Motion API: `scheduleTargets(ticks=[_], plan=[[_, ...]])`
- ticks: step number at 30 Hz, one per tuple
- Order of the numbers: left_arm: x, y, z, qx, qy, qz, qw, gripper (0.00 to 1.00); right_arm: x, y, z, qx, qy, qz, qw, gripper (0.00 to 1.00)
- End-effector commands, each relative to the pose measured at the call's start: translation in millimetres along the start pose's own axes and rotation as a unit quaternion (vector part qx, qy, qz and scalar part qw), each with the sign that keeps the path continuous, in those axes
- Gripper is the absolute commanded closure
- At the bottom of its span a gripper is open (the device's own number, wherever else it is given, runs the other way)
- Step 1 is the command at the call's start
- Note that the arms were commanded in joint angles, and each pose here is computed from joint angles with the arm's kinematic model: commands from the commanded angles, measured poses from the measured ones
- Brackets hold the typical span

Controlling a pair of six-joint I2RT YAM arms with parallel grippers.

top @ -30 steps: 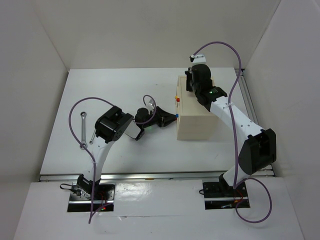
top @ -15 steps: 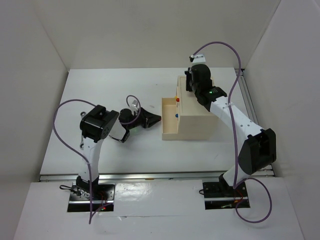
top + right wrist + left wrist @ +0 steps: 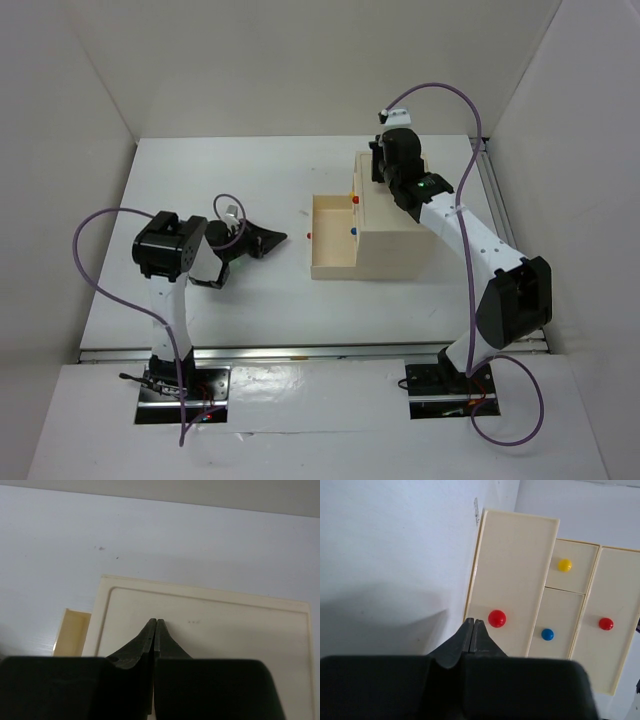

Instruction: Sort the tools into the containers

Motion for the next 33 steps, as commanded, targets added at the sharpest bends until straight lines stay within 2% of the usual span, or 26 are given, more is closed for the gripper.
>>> scheduleTargets(ticks=[1,3,5,6,7,9,10,11,12,13,15,16,17,18,19,20,21,23,25,27,31,33], plan=[[-45,11,-12,-0.021,-0.102,0.102,0.989,0.86,-13,-91,3,0.211,-0.023,-0.061,0.975,1.0],[-52,12,-18,-0.017,-0.098,0.139,0.985,0.6,-13,-91,3,0.211,-0.023,-0.061,0.975,1.0],[-79,19,-20,-0.014,-0.091,0.181,0.979,0.37,-13,-91,3,0.211,-0.023,-0.061,0.975,1.0],[-87,22,-21,-0.017,-0.076,0.197,0.977,0.32,-13,-91,3,0.211,-0.023,-0.061,0.975,1.0],[-93,26,-23,-0.022,-0.059,0.244,0.968,0.26,-12,-88,3,0.207,-0.021,-0.064,0.976,1.0],[-119,32,-30,-0.039,0.015,0.265,0.963,0.12,-9,-91,4,0.211,-0.019,-0.068,0.975,1.0],[-124,32,-33,-0.042,0.049,0.299,0.952,0.1,-9,-91,4,0.211,-0.019,-0.068,0.975,1.0],[-130,34,-40,-0.05,0.081,0.302,0.948,0.1,-10,-91,4,0.21,-0.023,-0.069,0.975,1.0],[-138,35,-54,-0.075,0.148,0.291,0.942,0.07,-10,-91,4,0.21,-0.023,-0.069,0.975,1.0],[-145,46,-62,-0.116,0.193,0.312,0.923,0.04,-9,-90,5,0.213,-0.024,-0.07,0.974,1.0],[-157,50,-74,-0.131,0.251,0.329,0.901,0.03,-9,-90,5,0.214,-0.024,-0.07,0.974,1.0],[-149,47,-83,-0.102,0.31,0.325,0.888,0.03,-8,-88,3,0.211,-0.017,-0.068,0.975,1.0],[-167,57,-86,-0.115,0.348,0.369,0.854,0.03,-7,-85,3,0.207,-0.016,-0.066,0.976,1.0],[-167,60,-91,-0.101,0.38,0.385,0.835,0.03,-6,-85,3,0.208,-0.011,-0.065,0.976,1.0],[-167,58,-93,-0.08,0.404,0.408,0.815,0.03,-7,-83,0,0.208,-0.011,-0.065,0.976,1.0],[-156,56,-103,-0.025,0.457,0.423,0.782,0.02,-7,-83,0,0.208,-0.011,-0.065,0.976,1.0],[-162,62,-108,-0.024,0.482,0.437,0.759,0.02,-6,-83,0,0.209,-0.006,-0.064,0.976,1.0],[-157,61,-116,0.018,0.502,0.463,0.731,0.0,-5,-81,-2,0.207,0.001,-0.062,0.976,1.0],[-144,62,-127,0.061,0.52,0.445,0.727,0.0,-4,-81,-3,0.209,0.007,-0.056,0.976,1.0],[-133,65,-130,0.05,0.534,0.425,0.729,0.0,-1,-81,-2,0.208,0.021,-0.052,0.977,1.0],[-103,74,-133,0.059,0.531,0.377,0.756,0.0,0,-86,0,0.207,0.025,-0.046,0.977,1.0],[-96,83,-137,0.039,0.545,0.372,0.75,0.0,-1,-88,-1,0.205,0.025,-0.045,0.977,1.0]])
Point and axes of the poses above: each gripper's point midway between its finger pads, its own z axis out along the fingers, its own x axis along the line the jaws close on, y = z × x, the point moved 9 cm from there along -z, back along the fingers, and after that the axes turned 7 degrees about z, right-handed, at the moved point
